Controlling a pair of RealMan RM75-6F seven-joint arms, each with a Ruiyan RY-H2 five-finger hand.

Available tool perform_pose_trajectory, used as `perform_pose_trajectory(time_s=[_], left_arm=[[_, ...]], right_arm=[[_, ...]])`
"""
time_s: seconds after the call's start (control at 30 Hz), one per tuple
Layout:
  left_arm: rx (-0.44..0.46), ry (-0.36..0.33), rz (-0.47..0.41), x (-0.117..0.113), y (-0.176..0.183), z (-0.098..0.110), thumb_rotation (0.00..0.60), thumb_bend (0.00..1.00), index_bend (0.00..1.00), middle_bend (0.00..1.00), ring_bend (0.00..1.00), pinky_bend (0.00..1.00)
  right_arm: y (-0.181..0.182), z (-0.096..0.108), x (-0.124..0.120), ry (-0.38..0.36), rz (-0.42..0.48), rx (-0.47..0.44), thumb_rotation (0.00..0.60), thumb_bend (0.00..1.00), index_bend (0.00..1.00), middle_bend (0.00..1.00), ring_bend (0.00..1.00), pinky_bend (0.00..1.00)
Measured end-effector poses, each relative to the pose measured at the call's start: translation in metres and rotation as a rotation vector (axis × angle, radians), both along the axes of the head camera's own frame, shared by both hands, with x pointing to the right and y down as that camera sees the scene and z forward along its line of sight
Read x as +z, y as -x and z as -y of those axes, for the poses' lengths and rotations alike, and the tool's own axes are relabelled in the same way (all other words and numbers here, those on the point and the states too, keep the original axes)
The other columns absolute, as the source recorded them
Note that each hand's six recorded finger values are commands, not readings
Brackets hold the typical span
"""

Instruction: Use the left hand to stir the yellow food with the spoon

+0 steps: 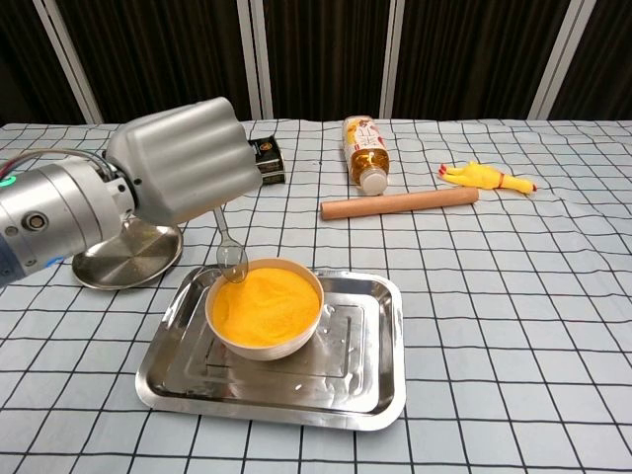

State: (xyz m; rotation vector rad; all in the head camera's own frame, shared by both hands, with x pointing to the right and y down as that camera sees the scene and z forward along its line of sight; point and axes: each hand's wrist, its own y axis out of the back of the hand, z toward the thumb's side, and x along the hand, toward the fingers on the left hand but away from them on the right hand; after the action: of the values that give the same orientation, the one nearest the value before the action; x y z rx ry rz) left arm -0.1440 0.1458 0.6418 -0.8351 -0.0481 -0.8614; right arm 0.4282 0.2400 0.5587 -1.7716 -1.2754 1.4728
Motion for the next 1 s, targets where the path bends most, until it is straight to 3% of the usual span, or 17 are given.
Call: perform_pose_trajectory(time_s=[0.67,1.0], left_arm=[[0.259,-0.181,0.109,-0.001,-0.034,-0.006,0.600,0.60,0.78,1.00,1.00,1.00],[0.376,-0.210,0.172,0.011,-0.039,-0.019,0.600,0.57,0.78,1.00,1.00,1.00]], right_arm=[[0.000,0.000,0.001,0.017,0.017,0.015,0.600,0.34,0.00,0.00,0.00,0.00],[0.000,0.000,0.000,0.016,0.018,0.013,0.600,0.34,0.00,0.00,0.00,0.00]])
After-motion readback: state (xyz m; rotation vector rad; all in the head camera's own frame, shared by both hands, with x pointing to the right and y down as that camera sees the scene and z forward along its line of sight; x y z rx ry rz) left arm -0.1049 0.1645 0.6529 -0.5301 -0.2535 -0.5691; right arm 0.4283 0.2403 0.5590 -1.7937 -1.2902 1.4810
